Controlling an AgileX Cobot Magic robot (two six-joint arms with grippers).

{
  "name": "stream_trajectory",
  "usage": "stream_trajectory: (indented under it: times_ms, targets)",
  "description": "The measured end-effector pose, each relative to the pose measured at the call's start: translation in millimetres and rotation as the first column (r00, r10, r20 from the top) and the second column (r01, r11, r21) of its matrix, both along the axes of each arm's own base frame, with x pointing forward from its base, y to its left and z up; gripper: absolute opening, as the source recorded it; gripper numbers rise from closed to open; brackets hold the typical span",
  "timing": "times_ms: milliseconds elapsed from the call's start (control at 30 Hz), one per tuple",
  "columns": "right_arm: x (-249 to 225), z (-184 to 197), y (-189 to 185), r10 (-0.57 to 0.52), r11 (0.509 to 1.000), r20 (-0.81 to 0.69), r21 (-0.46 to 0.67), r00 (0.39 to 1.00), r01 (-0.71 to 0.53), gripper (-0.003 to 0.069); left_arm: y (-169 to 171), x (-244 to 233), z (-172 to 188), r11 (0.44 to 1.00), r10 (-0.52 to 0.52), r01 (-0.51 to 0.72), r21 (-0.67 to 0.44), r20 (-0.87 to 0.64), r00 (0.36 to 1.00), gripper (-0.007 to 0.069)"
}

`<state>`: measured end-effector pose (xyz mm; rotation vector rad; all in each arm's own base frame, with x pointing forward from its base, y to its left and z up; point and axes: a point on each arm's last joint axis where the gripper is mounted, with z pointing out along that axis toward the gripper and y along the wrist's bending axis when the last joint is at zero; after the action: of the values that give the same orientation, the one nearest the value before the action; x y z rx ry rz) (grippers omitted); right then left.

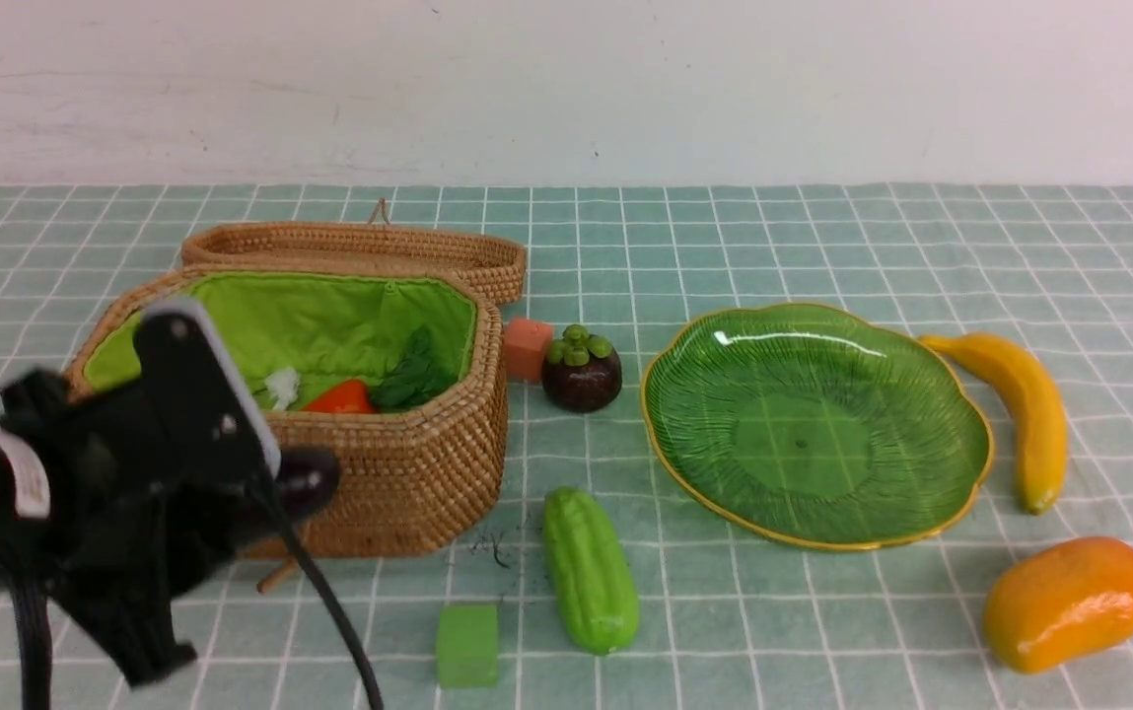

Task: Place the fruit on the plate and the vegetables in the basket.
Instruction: Use the left arm to grab an eggplant and put it into the left basket, then grab a mangosteen with your left arm and put it on the plate on the right

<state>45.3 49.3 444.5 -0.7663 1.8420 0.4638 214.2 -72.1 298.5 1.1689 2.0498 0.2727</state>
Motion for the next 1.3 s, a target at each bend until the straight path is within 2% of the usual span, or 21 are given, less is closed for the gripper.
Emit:
stream_trajectory:
  times_ms: [67, 200, 267, 433, 667, 700, 733, 767, 867, 967, 1033, 1067, 1133, 1200, 1267, 1300]
  targets:
    - [2, 6, 1, -0.012, 0.999, 0.051, 0.052, 0.999, 0.01, 0.0089, -3, 11, 29, 1.0, -0.008, 0.007, 0.001, 0.091, 0.996, 0.0358]
    - [4, 12, 1, -0.029, 0.995, 0.1, 0.099, 0.995, 0.019, 0.0089, -8, 36, 57, 0.996, -0.04, 0.025, 0.08, 0.183, 0.982, 0.0358]
    - [5, 14, 1, -0.034, 0.994, 0.111, 0.109, 0.993, 0.022, 0.0089, -12, 55, 60, 0.992, -0.054, 0.03, 0.124, 0.195, 0.979, 0.0358]
    - [5, 14, 1, -0.033, 0.993, 0.112, 0.112, 0.993, 0.021, 0.0089, -29, 108, 29, 0.972, -0.086, 0.056, 0.229, 0.122, 0.989, 0.0358]
    - [4, 12, 2, -0.026, 0.995, 0.096, 0.1, 0.995, 0.017, 0.0089, -35, 137, -7, 0.949, -0.093, 0.065, 0.31, 0.074, 0.993, 0.0359]
    - [4, 11, 2, -0.024, 0.995, 0.091, 0.096, 0.996, 0.016, 0.0089, -34, 139, -9, 0.949, -0.072, 0.043, 0.312, 0.081, 0.994, 0.0395]
    - [4, 11, 2, -0.024, 0.995, 0.091, 0.096, 0.996, 0.015, 0.0089, -34, 139, -9, 0.95, -0.068, 0.039, 0.31, 0.083, 0.994, 0.0401]
    - [4, 11, 2, -0.021, 0.996, 0.084, 0.09, 0.996, 0.014, 0.0089, -33, 139, -7, 0.961, -0.026, -0.002, 0.278, 0.097, 0.995, 0.0476]
    - [3, 10, 2, -0.024, 0.995, 0.075, 0.096, 0.997, 0.017, 0.0089, -31, 136, 2, 0.977, 0.054, -0.077, 0.198, 0.117, 0.992, 0.0604]
    - [3, 10, 2, -0.026, 0.995, 0.061, 0.1, 0.998, 0.019, 0.0089, -28, 129, 11, 0.981, 0.126, -0.141, 0.13, 0.122, 0.985, 0.0655]
    - [3, 9, 2, -0.024, 0.995, 0.049, 0.098, 0.998, 0.019, 0.0089, -26, 123, 18, 0.979, 0.182, -0.19, 0.07, 0.111, 0.977, 0.0657]
    - [2, 8, 2, -0.02, 0.996, 0.036, 0.09, 0.999, 0.017, 0.0089, -25, 115, 25, 0.968, 0.251, -0.25, -0.02, 0.074, 0.965, 0.0624]
    - [1, 6, 2, -0.014, 0.997, 0.019, 0.078, 1.0, 0.013, 0.009, -27, 107, 30, 0.953, 0.293, -0.289, -0.089, 0.029, 0.956, 0.0564]
    - [0, 3, 2, -0.004, 0.998, -0.01, 0.06, 1.0, 0.005, 0.009, -38, 93, 36, 0.929, 0.31, -0.314, -0.198, -0.054, 0.949, 0.0403]
    - [-2, 1, 2, 0.003, 0.999, -0.04, 0.053, 0.999, -0.001, 0.0091, -57, 81, 41, 0.914, 0.273, -0.293, -0.281, -0.111, 0.956, 0.023]
    - [-3, -1, 2, 0.005, 0.999, -0.066, 0.047, 0.998, -0.002, 0.0092, -77, 73, 46, 0.906, 0.224, -0.265, -0.329, -0.159, 0.962, 0.0083]
